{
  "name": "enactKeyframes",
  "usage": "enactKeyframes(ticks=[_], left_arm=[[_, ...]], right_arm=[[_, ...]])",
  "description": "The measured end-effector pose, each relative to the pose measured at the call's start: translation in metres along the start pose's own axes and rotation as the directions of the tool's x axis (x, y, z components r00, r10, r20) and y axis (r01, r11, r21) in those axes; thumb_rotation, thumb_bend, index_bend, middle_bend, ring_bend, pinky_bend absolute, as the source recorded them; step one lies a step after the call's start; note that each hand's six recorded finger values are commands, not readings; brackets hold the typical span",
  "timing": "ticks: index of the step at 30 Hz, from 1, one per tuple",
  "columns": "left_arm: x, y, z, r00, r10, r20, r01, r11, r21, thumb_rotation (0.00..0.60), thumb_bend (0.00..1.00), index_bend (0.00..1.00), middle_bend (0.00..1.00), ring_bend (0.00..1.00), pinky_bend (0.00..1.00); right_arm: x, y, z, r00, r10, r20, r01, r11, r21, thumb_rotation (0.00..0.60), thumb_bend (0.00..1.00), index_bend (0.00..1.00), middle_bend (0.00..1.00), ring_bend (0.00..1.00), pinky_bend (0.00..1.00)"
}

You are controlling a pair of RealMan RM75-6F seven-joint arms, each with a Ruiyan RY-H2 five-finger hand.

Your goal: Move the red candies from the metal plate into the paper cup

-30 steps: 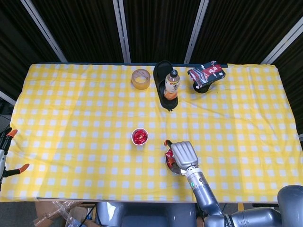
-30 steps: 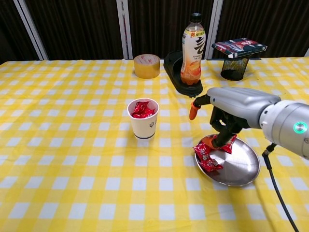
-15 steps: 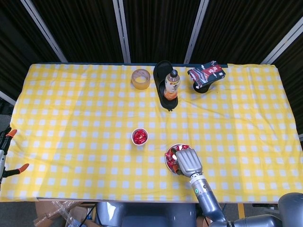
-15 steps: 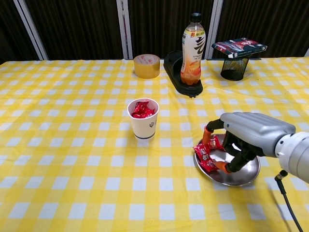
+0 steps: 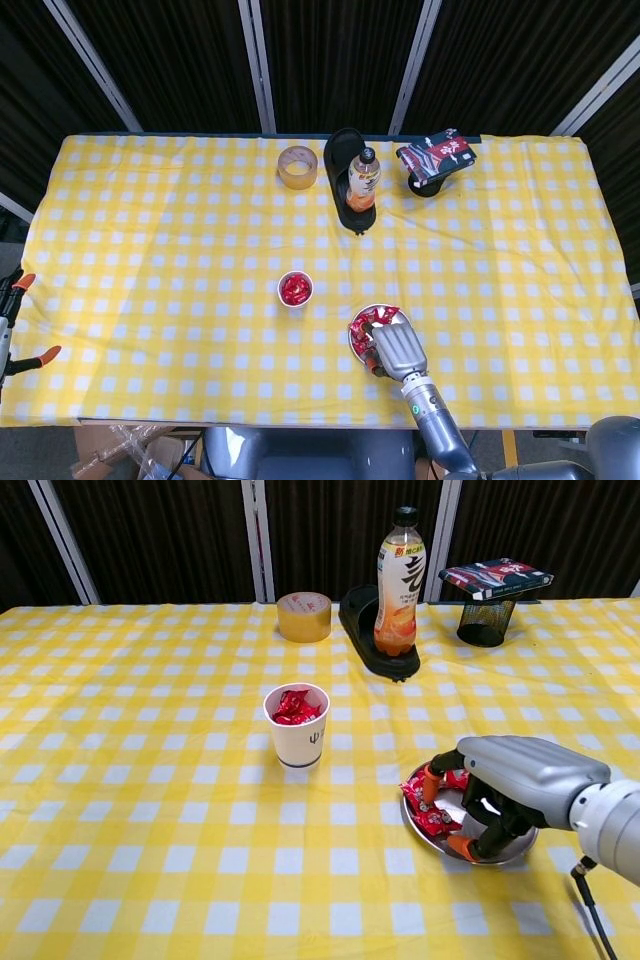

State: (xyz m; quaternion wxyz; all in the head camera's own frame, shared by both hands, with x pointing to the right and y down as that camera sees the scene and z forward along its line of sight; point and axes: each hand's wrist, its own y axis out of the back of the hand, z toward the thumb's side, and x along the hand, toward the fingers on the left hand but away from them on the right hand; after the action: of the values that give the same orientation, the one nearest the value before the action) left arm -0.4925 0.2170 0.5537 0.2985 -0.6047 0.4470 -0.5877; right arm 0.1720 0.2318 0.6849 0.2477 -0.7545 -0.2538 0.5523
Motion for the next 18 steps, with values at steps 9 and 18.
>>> enactKeyframes(ticks=[9, 18], left_arm=[[0.0, 0.0, 0.0, 1.0, -0.001, -0.002, 0.001, 1.0, 0.002, 0.6, 0.05, 0.0, 0.0, 0.0, 0.0], [0.001, -0.001, 0.0, 1.0, -0.005, -0.007, 0.005, 1.0, -0.001, 0.6, 0.05, 0.0, 0.0, 0.0, 0.0]], right_arm=[[-0.006, -0.005, -0.006, 1.0, 0.005, 0.016, -0.005, 1.0, -0.01, 0.6, 0.39, 0.43, 0.89, 0.9, 0.9], [-0.01, -0.01, -0.01, 1.0, 0.018, 0.025, -0.017, 1.0, -0.025, 0.6, 0.43, 0.53, 0.89, 0.9, 0.9]])
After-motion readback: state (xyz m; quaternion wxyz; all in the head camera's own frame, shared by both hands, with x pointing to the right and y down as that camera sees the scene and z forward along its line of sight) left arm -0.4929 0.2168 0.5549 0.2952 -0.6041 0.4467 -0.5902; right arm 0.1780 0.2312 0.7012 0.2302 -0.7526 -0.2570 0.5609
